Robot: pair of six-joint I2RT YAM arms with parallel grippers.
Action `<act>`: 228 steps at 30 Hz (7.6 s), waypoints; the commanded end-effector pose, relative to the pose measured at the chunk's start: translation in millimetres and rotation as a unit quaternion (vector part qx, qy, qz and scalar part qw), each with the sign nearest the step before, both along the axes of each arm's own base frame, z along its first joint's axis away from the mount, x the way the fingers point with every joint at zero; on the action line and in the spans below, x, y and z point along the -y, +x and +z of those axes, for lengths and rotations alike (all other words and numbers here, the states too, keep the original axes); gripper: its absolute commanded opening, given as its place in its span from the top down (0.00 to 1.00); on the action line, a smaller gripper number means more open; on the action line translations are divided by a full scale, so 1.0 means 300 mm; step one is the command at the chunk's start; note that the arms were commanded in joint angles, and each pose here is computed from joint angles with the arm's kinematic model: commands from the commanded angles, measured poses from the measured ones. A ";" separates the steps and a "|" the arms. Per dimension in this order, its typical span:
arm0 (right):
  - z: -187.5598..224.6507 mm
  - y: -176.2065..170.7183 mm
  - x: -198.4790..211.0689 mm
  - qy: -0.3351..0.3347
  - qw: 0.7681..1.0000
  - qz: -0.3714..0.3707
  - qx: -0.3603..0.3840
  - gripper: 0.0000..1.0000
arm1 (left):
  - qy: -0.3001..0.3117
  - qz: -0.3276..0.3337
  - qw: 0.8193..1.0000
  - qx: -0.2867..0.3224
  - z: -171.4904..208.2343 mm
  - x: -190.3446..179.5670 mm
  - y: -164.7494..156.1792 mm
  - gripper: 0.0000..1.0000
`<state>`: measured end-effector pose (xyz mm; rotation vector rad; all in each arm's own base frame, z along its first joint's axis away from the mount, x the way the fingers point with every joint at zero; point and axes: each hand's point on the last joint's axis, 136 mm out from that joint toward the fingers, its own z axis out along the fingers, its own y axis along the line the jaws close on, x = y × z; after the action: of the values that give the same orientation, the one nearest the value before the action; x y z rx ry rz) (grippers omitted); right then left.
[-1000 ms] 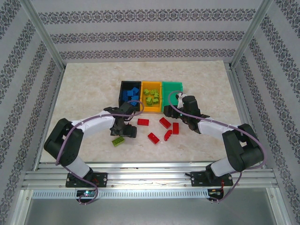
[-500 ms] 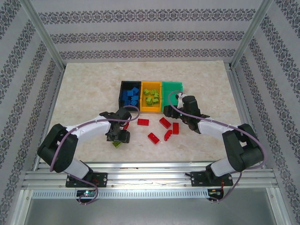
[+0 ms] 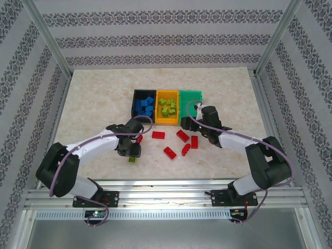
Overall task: Sort the legos into containers by color
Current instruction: Pick up the lego from the middle-left of the table, then place the lego in the container, then pick up the lego from the center of the table, then place the lego in the container, then pick up the lego from the bottom-center of the table, then place the lego in the container.
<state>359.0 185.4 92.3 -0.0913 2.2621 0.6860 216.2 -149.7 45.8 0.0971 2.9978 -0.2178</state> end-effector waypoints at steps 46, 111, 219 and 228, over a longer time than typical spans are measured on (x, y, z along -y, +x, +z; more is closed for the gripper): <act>0.004 0.026 0.037 0.019 1.000 -0.018 0.003 0.32 | -0.123 -0.065 0.970 0.199 0.430 0.380 0.724 0.43; -0.107 -0.216 0.081 -0.176 0.967 -0.066 -0.174 0.74 | -0.214 -0.032 0.966 0.142 0.407 0.045 0.480 0.38; 0.125 0.114 0.075 -0.001 0.991 -0.088 -0.103 0.69 | -0.189 -0.035 0.976 0.105 0.343 0.030 0.471 0.38; 0.090 0.334 0.084 -0.040 0.991 -0.084 -0.099 0.66 | -0.192 -0.039 0.975 0.106 0.349 0.035 0.471 0.38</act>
<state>445.6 164.1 114.0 0.1866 2.4614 0.5720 357.2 -164.2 143.3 0.1668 2.6881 -0.7482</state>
